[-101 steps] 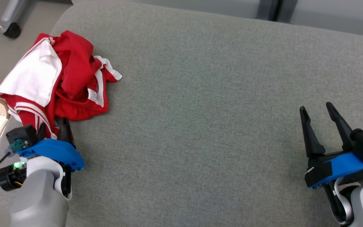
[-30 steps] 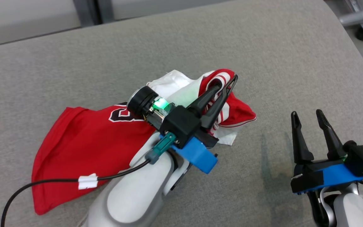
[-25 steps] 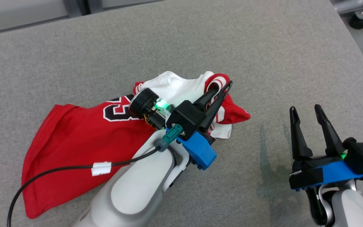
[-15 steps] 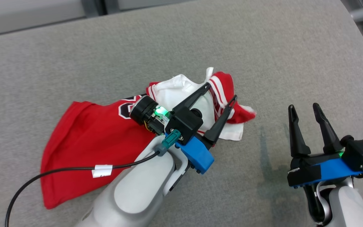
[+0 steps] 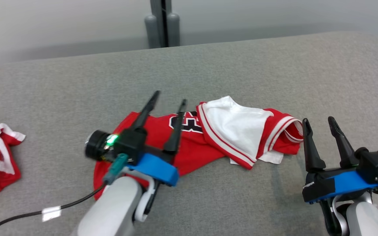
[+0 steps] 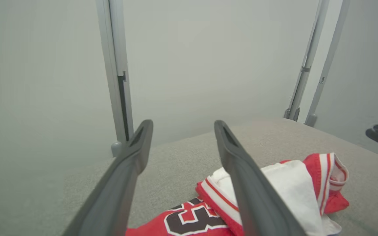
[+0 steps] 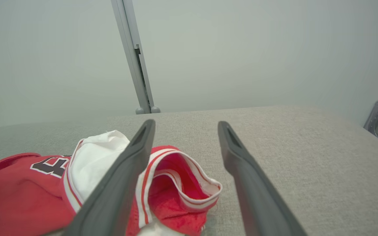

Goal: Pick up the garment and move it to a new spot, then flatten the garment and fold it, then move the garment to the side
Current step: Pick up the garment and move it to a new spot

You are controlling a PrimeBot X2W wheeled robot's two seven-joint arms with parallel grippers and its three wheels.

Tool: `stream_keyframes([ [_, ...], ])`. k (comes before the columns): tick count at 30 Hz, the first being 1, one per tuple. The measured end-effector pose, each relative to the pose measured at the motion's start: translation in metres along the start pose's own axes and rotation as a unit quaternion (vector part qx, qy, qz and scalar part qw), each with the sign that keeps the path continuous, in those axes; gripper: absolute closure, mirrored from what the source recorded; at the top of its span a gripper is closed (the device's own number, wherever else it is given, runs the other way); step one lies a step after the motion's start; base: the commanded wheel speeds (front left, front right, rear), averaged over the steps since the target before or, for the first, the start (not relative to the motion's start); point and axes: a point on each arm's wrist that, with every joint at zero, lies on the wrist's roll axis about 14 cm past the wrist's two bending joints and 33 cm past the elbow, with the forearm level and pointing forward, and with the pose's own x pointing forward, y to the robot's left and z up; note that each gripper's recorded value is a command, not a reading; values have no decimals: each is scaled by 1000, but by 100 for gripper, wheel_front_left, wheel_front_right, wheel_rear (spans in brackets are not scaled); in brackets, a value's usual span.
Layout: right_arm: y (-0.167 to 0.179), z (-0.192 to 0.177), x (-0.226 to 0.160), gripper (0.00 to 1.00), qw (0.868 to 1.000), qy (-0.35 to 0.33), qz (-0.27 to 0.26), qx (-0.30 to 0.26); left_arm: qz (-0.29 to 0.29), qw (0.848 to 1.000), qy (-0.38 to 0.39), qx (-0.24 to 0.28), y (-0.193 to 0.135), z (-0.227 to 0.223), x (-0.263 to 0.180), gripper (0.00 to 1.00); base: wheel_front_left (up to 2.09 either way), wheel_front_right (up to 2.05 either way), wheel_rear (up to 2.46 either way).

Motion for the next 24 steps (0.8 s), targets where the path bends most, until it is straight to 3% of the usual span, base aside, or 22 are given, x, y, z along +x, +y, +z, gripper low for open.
stream_keyframes([
  [6, 16, 5, -3, 0, 1000, -1, 22, 0, 123, 992, -8, 5, 67, 12, -45, 0, 0, 0, 0],
  [11, 26, 7, -6, 0, 999, 3, 36, -1, 188, 982, -8, 11, 104, 18, -82, 0, 0, 0, 0],
  [18, 33, 11, -17, 0, 999, 5, 46, -2, 221, 975, 17, 28, 129, 12, -127, 0, 0, 0, 0],
  [24, 34, 11, -27, 0, 999, 11, 47, -3, 209, 976, 50, 35, 122, -2, -143, 0, 0, 0, 0],
])
